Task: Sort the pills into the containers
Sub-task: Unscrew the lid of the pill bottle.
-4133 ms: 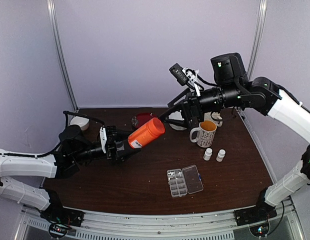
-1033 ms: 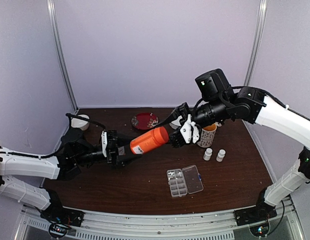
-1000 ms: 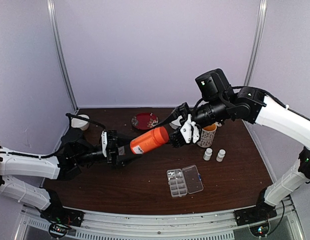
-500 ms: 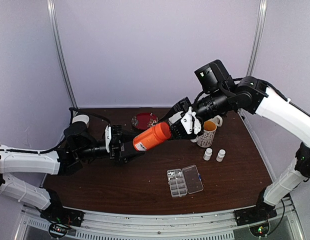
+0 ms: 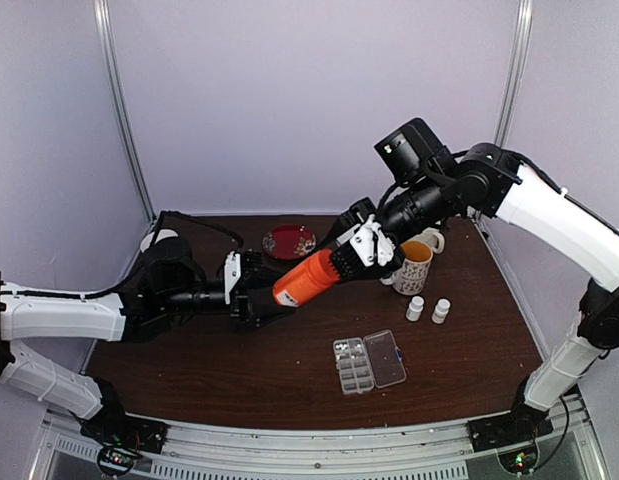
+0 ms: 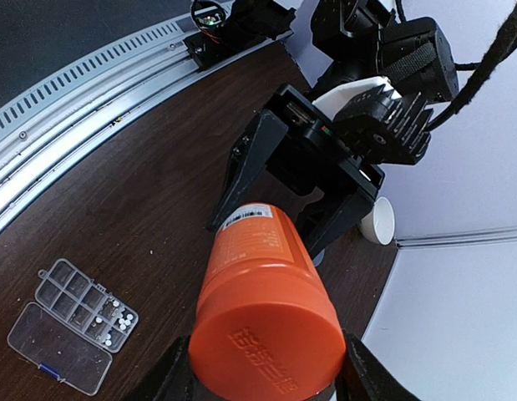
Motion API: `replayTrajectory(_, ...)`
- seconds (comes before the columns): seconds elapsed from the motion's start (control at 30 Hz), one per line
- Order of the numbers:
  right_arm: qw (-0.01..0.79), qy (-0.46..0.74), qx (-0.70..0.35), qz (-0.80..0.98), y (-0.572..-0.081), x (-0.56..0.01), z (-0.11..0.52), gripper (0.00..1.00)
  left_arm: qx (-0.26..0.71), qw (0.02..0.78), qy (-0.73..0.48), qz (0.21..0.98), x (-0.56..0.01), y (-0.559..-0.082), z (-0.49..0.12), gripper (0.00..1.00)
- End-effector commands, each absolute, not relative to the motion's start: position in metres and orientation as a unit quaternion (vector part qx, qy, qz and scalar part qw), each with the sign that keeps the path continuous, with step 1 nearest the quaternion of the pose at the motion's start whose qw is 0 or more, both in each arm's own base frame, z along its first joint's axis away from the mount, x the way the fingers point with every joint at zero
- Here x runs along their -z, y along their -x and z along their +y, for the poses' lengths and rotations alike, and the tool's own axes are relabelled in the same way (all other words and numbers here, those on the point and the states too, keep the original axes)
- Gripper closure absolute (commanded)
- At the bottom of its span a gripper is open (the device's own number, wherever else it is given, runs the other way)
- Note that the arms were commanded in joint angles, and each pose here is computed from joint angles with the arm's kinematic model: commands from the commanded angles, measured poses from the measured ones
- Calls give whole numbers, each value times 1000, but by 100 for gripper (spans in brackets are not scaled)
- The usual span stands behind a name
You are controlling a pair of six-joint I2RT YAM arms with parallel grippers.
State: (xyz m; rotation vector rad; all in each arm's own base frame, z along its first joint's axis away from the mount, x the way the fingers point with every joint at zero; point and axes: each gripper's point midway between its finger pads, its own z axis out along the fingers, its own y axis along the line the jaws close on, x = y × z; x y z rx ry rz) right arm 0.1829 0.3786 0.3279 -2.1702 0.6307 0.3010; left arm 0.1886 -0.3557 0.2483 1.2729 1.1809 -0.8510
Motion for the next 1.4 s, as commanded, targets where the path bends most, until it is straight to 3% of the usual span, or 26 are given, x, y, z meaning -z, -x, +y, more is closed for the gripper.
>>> replayTrajectory(0.0,428,866,-142,218,-168,-339,386,78,347,592,-518,511,-262,-204,-356,100)
replayTrajectory(0.13,426,867,-139,219,-168,-336,384,69,353,599,-512,505,-264,-202,-354,100)
replayTrajectory(0.2,424,866,-140,223,-168,-335,384,57,357,603,-509,500,-266,-201,-354,100)
replayTrajectory(0.27,425,865,-141,226,-169,-336,385,43,359,606,-508,497,-267,-200,-353,100)
replayTrajectory(0.33,424,864,-142,230,-170,-335,386,12,360,607,-508,495,-266,-199,-353,100)
replayTrajectory(0.37,426,863,-141,233,-170,-336,386,2,360,607,-508,494,-266,-199,-353,100)
replayTrajectory(0.8,481,809,-191,277,-169,-367,377,0,359,609,-507,493,-264,-198,-350,100)
replayTrajectory(1.03,590,576,-314,471,-190,-433,368,0,350,616,-505,493,-266,-199,-348,100)
replayTrajectory(1.17,558,458,-365,589,-203,-443,351,0,345,621,-505,490,-268,-199,-346,100)
replayTrajectory(1.37,405,400,-372,733,-206,-396,342,0,341,627,-504,486,-271,-199,-345,100)
